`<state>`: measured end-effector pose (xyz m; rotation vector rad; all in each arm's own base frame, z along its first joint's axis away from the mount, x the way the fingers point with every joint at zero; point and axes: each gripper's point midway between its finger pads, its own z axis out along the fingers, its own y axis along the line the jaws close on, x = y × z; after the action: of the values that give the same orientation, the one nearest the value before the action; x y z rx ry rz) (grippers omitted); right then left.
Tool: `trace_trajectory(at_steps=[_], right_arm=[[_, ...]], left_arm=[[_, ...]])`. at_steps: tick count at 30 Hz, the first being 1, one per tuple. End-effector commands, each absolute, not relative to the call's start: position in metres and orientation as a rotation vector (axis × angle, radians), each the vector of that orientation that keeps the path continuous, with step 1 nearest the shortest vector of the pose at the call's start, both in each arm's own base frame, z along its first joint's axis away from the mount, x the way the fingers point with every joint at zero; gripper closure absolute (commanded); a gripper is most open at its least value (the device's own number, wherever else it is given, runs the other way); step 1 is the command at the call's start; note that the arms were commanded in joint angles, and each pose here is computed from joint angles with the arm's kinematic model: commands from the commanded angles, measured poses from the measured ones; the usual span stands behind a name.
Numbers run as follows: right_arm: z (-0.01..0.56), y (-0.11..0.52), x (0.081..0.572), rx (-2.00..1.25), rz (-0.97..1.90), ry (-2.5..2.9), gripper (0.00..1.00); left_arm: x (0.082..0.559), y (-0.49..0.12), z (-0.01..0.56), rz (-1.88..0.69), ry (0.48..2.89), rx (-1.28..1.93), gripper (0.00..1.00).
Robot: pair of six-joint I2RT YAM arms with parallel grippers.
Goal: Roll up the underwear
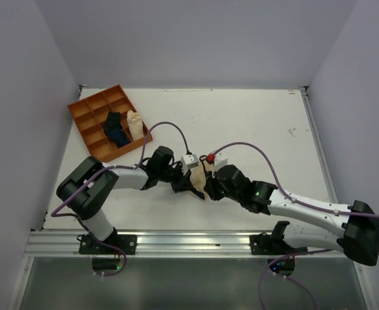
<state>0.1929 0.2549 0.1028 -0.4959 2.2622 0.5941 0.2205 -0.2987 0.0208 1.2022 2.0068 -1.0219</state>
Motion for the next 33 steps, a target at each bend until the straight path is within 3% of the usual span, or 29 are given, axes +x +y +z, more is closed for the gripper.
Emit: trace_trajectory(at_steps=[1, 10, 15, 33], right_arm=[[0.123, 0.246, 0.190, -0.561, 0.368, 2.101, 0.78], [0.129, 0.282, 0.166, -0.935, 0.151, 1.859, 0.72], [0.092, 0.289, 0.172, -1.114, -0.101, 1.861, 0.72], [0.048, 0.312, 0.177, -1.319, -0.346, 1.843, 0.70]], left_arm=[[0.222, -0.290, 0.004, -0.977, 2.110, 1.174, 0.91], [0.218, -0.290, -0.006, -1.002, 2.154, 1.169, 0.90], [0.218, -0.290, -0.009, -1.009, 2.161, 1.175, 0.90], [0.216, -0.289, -0.014, -1.017, 2.187, 1.177, 0.89]])
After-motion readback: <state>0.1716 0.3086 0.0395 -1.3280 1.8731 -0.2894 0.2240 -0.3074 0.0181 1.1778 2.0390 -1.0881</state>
